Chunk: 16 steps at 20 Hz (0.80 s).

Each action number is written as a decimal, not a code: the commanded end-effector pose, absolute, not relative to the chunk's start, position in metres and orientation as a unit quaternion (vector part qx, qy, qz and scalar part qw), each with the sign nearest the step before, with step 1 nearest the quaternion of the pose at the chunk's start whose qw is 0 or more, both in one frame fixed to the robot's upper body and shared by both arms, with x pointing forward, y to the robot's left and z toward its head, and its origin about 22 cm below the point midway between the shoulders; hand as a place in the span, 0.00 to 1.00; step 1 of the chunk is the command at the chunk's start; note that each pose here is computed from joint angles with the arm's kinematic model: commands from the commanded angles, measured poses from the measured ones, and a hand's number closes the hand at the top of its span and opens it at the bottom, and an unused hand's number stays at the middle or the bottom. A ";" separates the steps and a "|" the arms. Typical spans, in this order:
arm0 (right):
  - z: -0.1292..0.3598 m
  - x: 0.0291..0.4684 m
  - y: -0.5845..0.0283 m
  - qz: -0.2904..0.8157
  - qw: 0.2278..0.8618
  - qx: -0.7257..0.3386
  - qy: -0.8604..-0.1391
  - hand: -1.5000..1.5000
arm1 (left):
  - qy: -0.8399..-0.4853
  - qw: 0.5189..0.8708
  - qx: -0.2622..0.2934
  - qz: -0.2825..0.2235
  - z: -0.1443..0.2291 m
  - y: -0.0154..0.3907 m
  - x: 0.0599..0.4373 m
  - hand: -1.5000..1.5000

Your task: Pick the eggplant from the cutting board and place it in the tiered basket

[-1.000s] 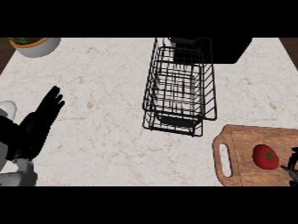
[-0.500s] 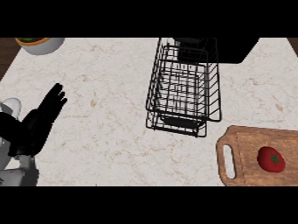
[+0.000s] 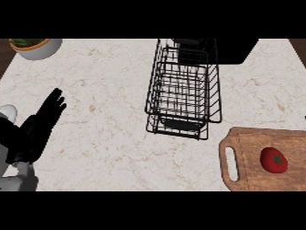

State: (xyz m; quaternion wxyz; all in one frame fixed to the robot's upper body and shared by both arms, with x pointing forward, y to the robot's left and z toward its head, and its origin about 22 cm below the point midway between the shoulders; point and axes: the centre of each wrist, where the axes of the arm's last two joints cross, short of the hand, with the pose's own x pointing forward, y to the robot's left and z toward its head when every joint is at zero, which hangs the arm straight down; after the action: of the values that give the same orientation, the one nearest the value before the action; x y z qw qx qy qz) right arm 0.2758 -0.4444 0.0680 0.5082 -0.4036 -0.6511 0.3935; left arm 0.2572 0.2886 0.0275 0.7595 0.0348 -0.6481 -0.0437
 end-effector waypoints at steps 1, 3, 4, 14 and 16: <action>0.099 0.280 -0.443 0.307 0.466 -0.349 -0.753 1.00 | -0.646 0.761 0.042 -0.040 0.028 0.300 0.246 0.50; 0.112 0.275 -0.446 0.319 0.455 -0.327 -0.765 1.00 | -0.652 0.755 0.049 -0.035 0.041 0.306 0.262 0.50; 0.142 0.281 -0.442 0.319 0.453 -0.315 -0.770 1.00 | -0.651 0.757 0.042 -0.034 0.032 0.299 0.257 0.50; 0.200 0.272 -0.335 0.353 0.462 -0.258 -0.772 1.00 | -0.656 0.752 0.034 -0.046 0.038 0.296 0.252 0.50; 0.204 0.265 -0.306 0.357 0.466 -0.257 -0.768 1.00 | -0.648 0.760 0.037 -0.040 0.034 0.288 0.246 0.50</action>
State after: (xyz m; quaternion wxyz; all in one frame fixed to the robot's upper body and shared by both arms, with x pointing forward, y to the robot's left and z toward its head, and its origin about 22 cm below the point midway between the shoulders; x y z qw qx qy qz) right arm 0.2718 -0.3477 0.1873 0.4650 -0.2678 -0.7682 0.3492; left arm 0.2532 0.2906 0.0329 0.7582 0.0364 -0.6499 -0.0384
